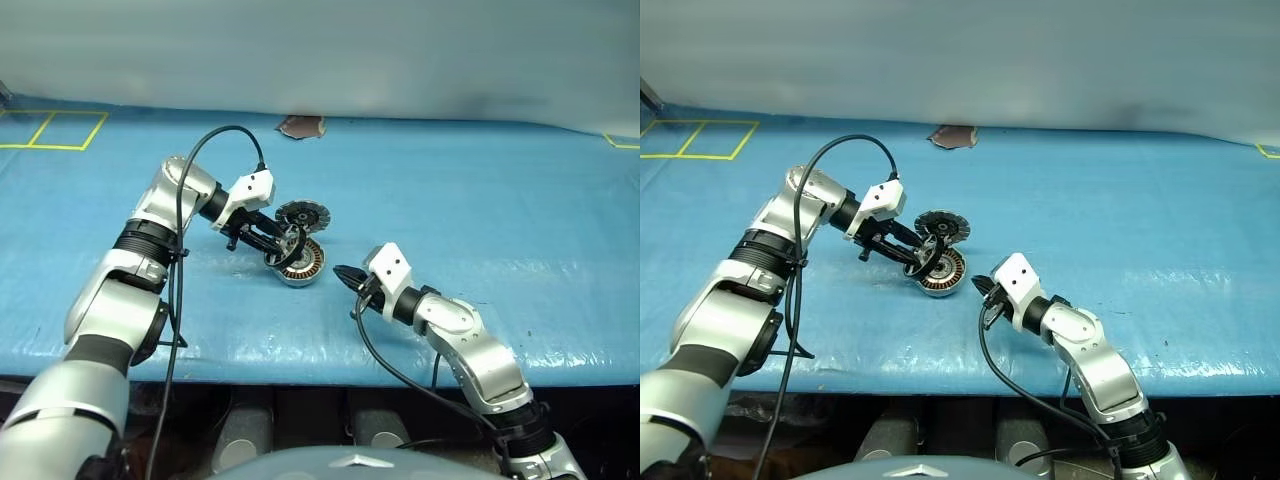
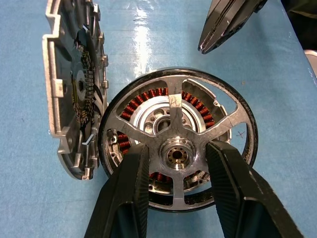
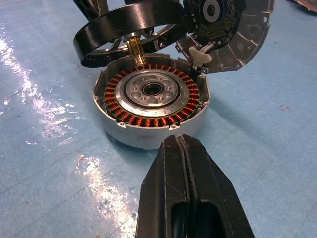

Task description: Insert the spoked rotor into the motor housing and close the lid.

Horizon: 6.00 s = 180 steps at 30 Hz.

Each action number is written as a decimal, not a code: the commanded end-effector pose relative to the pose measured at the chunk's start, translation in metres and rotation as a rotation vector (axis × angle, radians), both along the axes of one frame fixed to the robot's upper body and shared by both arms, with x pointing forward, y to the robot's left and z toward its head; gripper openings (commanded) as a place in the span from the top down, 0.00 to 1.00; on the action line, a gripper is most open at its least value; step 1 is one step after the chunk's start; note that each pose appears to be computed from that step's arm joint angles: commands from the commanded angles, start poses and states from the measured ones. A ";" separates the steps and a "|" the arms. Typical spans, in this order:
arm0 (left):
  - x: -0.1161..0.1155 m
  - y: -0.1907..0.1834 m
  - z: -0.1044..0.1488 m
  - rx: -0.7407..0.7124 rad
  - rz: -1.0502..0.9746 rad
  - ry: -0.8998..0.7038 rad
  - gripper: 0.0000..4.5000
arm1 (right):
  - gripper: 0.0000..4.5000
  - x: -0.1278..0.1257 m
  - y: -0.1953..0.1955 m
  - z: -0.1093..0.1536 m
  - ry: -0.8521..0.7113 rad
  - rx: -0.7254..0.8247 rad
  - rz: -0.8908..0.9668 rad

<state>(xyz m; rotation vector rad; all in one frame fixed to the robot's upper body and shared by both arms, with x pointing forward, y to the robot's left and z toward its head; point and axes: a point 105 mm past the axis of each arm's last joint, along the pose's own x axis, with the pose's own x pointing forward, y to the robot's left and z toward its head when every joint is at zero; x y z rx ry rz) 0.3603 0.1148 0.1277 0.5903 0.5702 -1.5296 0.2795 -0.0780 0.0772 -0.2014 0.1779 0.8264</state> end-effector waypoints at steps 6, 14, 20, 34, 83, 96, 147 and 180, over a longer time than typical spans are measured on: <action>0.001 -0.003 0.022 -0.037 -0.022 -0.028 0.67 | 1.00 0.005 -0.001 0.013 -0.058 0.018 -0.018; 0.003 -0.002 0.028 -0.041 -0.016 -0.039 0.67 | 1.00 0.007 -0.002 0.013 -0.060 0.013 -0.027; 0.005 -0.009 0.027 -0.038 -0.032 -0.068 0.67 | 1.00 0.007 -0.002 0.014 -0.064 0.013 -0.030; 0.010 -0.014 0.018 0.028 -0.048 -0.110 0.67 | 1.00 0.008 -0.003 0.014 -0.067 0.016 -0.041; -0.033 0.023 -0.007 -0.052 0.027 -0.208 0.34 | 1.00 0.039 0.023 0.037 -0.136 -0.023 0.026; -0.026 0.023 -0.030 -0.229 0.287 -0.202 0.34 | 1.00 0.095 -0.024 0.066 -0.246 -0.199 -0.151; -0.026 0.053 -0.024 -0.436 0.641 -0.227 0.34 | 1.00 0.039 0.074 0.016 -0.021 0.023 0.196; -0.023 0.053 -0.028 -0.446 0.695 -0.239 0.33 | 0.29 0.036 0.077 0.002 0.023 0.048 0.148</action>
